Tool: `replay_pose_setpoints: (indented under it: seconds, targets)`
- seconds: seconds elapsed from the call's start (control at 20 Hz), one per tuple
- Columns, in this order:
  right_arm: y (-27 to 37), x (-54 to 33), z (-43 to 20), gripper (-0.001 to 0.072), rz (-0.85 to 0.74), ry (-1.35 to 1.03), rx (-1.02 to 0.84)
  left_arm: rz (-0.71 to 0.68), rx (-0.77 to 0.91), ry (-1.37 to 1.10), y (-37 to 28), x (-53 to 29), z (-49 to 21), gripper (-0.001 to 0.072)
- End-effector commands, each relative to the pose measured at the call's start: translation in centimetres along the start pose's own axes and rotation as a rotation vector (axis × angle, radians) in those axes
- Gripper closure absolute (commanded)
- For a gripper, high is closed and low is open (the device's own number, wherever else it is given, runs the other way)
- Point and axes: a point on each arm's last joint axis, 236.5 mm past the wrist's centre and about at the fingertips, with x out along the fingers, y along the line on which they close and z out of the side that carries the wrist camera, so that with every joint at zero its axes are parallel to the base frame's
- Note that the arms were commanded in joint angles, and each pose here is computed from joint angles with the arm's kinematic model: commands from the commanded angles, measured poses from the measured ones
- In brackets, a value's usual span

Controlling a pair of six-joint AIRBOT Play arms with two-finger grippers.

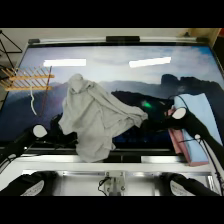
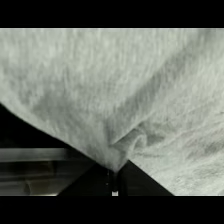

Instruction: Fold the shirts.

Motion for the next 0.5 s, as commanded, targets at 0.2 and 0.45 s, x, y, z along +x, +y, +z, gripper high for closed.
replay_pose_setpoints:
  seconds: [0.2, 0.45]
  targets:
    - [-0.9, 2.5, 2.0, 0.0165, -0.028, -0.059, 0.039, -0.011, 0.016, -0.035, -0.7, -0.5, 1.2, 0.0669]
    - [-1.0, 2.4, 2.5, 0.0453, -0.032, -0.079, 0.031, -0.03, 0.032, -0.069, -1.9, -1.5, 2.5, 0.0669]
